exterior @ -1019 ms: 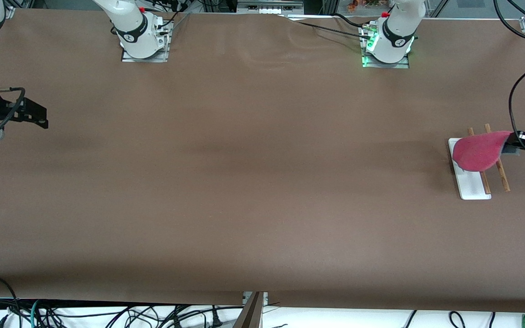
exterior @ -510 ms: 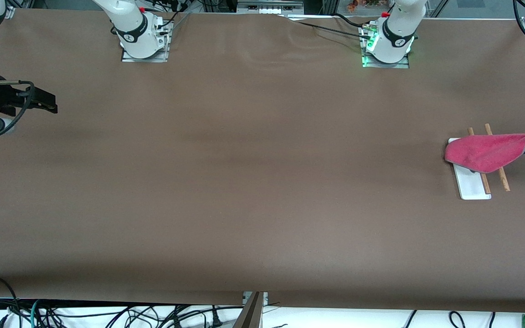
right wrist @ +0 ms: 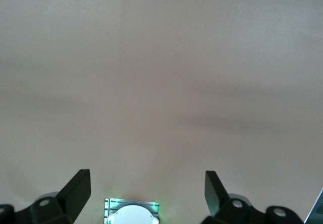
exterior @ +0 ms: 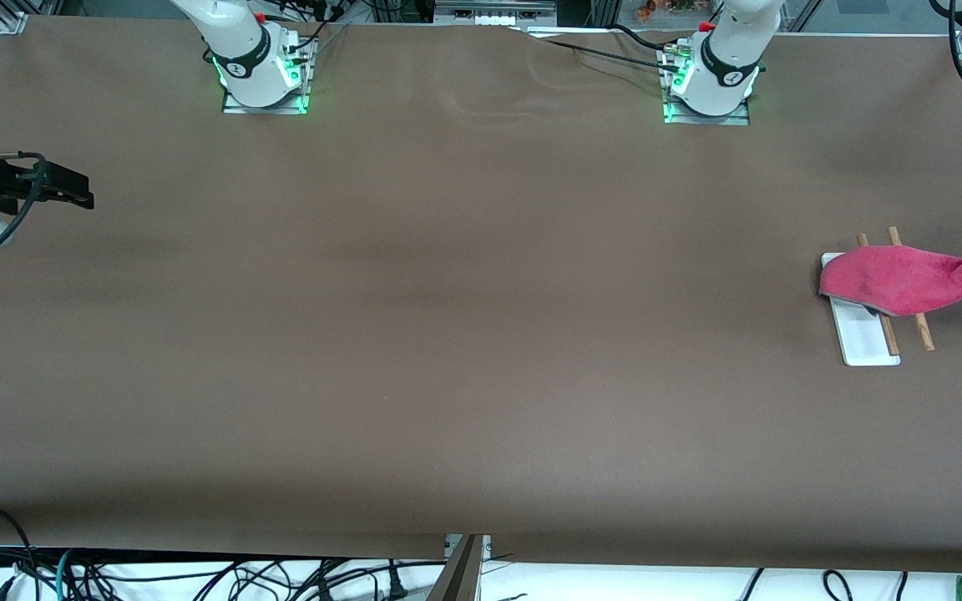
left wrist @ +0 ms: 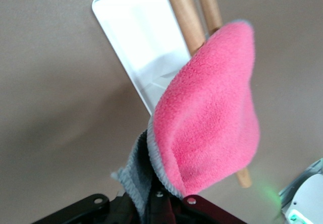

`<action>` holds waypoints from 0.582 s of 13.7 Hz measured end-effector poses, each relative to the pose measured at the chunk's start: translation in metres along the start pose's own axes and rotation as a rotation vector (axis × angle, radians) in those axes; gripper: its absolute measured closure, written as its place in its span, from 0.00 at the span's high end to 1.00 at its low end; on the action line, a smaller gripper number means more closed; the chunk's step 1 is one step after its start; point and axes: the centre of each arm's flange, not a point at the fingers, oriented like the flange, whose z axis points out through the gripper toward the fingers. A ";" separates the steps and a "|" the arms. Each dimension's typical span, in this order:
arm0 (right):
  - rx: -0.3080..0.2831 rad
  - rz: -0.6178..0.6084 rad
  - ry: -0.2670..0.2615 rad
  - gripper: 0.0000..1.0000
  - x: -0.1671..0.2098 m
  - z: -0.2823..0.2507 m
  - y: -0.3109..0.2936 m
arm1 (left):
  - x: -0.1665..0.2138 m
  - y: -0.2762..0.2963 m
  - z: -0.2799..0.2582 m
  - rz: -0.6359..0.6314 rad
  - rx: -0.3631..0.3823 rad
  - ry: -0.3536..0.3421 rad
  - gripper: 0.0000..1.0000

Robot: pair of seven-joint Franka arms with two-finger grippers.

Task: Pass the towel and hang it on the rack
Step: 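Drape the towel over the wooden sticks and open the left gripper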

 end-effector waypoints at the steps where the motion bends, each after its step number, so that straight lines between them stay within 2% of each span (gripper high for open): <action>1: 0.000 -0.001 0.001 1.00 0.000 0.000 -0.001 | -0.004 -0.005 0.004 0.006 0.000 0.005 0.02; 3: 0.000 -0.002 0.001 1.00 0.000 0.000 -0.001 | -0.006 -0.012 0.011 0.008 0.004 0.014 0.06; 8: 0.000 -0.003 -0.002 1.00 0.001 0.001 -0.001 | -0.003 -0.007 -0.013 0.023 0.050 0.041 0.57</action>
